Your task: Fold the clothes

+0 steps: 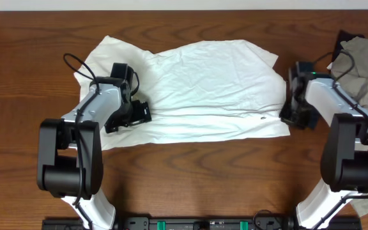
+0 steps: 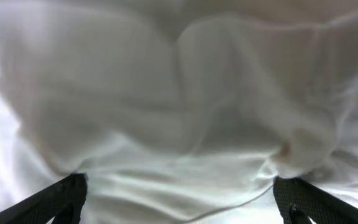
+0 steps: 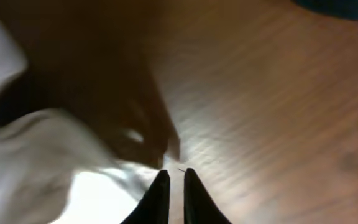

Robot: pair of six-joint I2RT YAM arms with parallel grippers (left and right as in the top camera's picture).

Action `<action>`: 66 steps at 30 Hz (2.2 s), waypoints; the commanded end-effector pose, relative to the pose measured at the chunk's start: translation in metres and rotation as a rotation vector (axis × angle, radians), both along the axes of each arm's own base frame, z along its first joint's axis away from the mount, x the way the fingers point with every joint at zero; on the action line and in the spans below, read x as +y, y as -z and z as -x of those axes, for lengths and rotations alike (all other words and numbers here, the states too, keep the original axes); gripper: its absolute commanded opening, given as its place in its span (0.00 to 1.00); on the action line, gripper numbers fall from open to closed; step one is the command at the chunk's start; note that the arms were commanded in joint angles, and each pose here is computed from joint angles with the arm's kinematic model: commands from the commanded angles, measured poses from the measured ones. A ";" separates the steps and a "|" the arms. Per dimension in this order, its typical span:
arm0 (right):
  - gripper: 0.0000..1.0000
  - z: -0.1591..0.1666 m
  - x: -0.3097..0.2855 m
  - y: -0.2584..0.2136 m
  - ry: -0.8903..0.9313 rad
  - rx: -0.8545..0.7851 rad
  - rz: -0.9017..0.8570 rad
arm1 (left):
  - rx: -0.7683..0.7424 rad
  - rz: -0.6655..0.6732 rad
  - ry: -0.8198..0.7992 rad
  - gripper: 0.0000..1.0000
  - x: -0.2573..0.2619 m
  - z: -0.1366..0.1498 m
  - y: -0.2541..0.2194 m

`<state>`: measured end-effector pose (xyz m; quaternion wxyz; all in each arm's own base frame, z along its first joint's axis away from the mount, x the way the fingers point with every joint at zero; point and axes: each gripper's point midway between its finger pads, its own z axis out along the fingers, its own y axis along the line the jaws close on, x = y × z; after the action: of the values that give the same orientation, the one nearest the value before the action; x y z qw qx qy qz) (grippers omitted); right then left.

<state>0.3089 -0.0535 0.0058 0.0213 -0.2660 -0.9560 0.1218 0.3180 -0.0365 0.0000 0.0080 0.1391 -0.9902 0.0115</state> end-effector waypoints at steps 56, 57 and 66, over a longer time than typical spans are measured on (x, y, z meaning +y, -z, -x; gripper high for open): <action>0.17 0.023 0.078 0.001 -0.122 -0.170 -0.335 | 0.062 0.030 0.005 0.98 -0.001 0.024 0.014; 0.17 0.021 0.076 0.001 -0.131 -0.177 -0.335 | 0.055 0.030 0.006 0.98 -0.001 0.024 0.016; 0.18 0.014 0.069 0.001 -0.159 -0.200 -0.302 | 0.031 0.032 0.006 0.98 -0.001 0.021 0.020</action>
<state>0.2874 0.0230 0.0025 -0.0313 -0.2017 -0.9767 -0.0657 0.3033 -0.0369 -0.0048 0.0118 0.1424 -0.9895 0.0207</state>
